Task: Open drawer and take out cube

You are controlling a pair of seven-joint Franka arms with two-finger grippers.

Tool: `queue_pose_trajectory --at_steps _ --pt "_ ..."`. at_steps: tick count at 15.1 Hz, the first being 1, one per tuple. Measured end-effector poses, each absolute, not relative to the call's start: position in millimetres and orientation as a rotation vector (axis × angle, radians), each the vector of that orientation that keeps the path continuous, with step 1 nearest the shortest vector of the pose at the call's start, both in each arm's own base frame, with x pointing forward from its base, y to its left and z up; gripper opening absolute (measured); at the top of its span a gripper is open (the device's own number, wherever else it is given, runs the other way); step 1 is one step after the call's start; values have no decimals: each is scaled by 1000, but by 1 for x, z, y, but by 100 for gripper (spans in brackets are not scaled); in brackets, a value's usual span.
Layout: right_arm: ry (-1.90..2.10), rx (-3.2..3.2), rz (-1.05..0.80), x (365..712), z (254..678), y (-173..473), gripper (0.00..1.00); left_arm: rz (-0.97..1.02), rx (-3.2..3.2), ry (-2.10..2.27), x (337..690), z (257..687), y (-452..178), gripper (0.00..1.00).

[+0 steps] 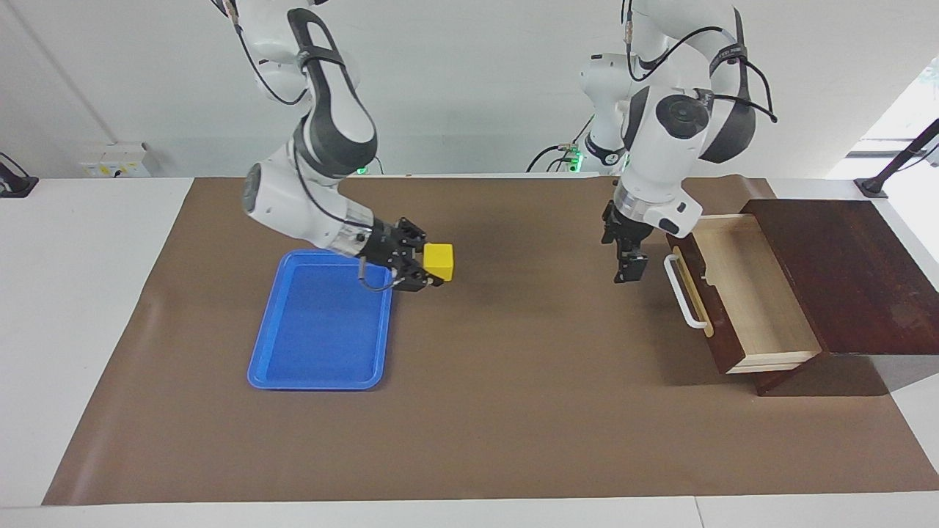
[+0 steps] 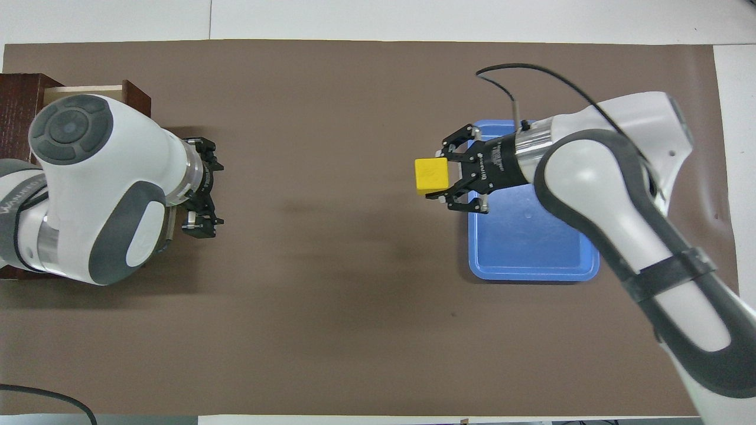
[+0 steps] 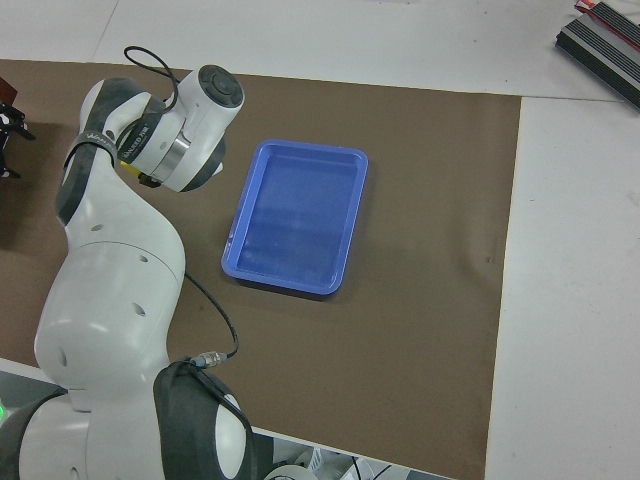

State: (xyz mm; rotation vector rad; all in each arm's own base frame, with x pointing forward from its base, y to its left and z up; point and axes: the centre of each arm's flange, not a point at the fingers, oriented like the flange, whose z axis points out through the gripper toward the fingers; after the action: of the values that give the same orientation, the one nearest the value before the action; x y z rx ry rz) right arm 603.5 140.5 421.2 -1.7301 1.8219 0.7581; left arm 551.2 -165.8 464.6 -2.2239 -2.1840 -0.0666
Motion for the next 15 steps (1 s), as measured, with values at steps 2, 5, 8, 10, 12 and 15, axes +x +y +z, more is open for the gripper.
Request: queue_pose_trajectory --at_steps 2,5,8,10,12,15 --pt "1887 -1735 714 610 416 80 55 -124 -2198 -2158 560 461 -128 100" --pt "1899 -1785 679 607 392 22 55 -175 -2161 -2130 568 457 -74 100" --pt "1885 -1835 724 600 342 -4 55 -195 -2130 -2151 572 457 -49 100" --pt "1871 -1865 767 598 310 -11 55 -230 -2126 -2136 574 458 -26 100" --pt "1862 -1872 792 597 289 -19 55 -236 -2133 -2114 576 458 1 100" --pt "1862 -1869 792 597 283 -23 55 -244 -2117 -2130 576 460 42 100"
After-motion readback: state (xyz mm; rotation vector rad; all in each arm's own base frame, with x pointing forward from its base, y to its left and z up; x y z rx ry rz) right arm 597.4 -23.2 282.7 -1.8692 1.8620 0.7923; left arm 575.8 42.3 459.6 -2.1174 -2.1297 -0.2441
